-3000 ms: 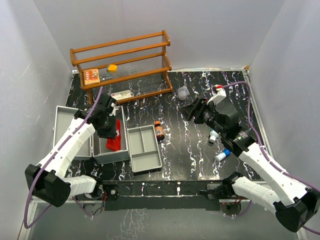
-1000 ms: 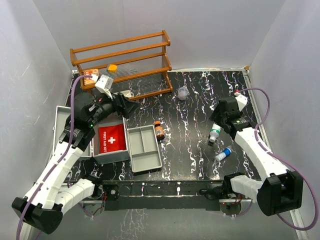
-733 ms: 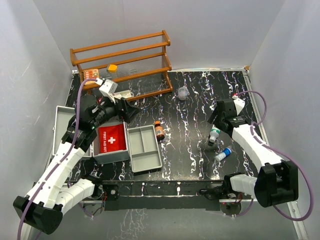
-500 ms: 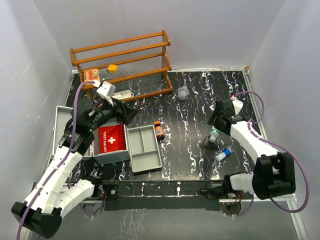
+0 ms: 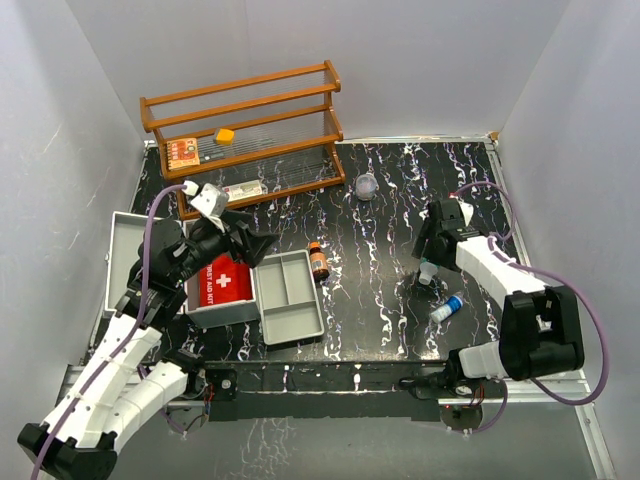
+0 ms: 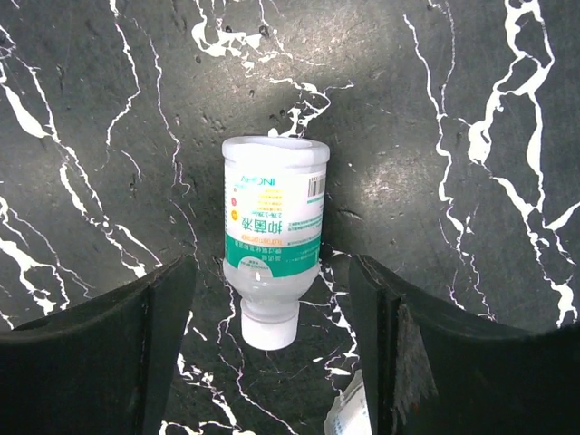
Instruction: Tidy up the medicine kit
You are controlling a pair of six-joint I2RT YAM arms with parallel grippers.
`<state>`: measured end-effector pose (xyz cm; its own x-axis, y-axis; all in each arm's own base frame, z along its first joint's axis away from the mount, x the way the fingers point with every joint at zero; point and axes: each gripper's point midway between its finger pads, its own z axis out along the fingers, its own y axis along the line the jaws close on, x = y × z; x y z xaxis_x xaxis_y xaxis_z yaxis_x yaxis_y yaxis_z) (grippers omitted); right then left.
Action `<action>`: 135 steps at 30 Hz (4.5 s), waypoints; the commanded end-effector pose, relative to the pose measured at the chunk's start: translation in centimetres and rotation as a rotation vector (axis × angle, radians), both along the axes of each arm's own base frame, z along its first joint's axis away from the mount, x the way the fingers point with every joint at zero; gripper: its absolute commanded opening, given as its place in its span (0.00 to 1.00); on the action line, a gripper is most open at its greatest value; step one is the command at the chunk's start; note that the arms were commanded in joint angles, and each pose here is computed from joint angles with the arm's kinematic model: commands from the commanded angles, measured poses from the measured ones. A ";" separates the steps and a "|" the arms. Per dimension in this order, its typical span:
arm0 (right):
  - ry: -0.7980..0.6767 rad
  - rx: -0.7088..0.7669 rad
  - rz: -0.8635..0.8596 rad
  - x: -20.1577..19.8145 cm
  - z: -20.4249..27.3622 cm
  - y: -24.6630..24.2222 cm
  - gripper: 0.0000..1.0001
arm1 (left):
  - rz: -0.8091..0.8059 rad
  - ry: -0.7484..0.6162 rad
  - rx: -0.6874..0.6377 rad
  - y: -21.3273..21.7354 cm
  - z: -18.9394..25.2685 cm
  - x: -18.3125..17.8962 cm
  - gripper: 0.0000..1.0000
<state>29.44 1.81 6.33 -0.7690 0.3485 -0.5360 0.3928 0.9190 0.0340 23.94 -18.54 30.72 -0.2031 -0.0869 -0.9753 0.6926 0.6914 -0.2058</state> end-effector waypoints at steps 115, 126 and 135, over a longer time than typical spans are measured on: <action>-0.104 0.216 0.701 -3.1 3.7 34.7 0.36 | 0.658 -0.159 0.077 12.2 9.8 1.0 0.83; -0.076 0.079 0.679 -4.2 1.8 34.7 0.36 | 0.658 -0.157 0.099 12.2 9.3 1.2 0.84; -0.077 0.056 0.660 -4.1 1.1 34.9 0.46 | 0.649 -0.153 0.111 11.9 8.9 1.6 0.84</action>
<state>23.73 35.90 5.96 -0.8140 -0.2101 -0.5415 -0.3011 0.9499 0.0840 25.33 -6.44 39.10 -0.0231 -0.0503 -0.9985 0.1343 0.9895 -0.0530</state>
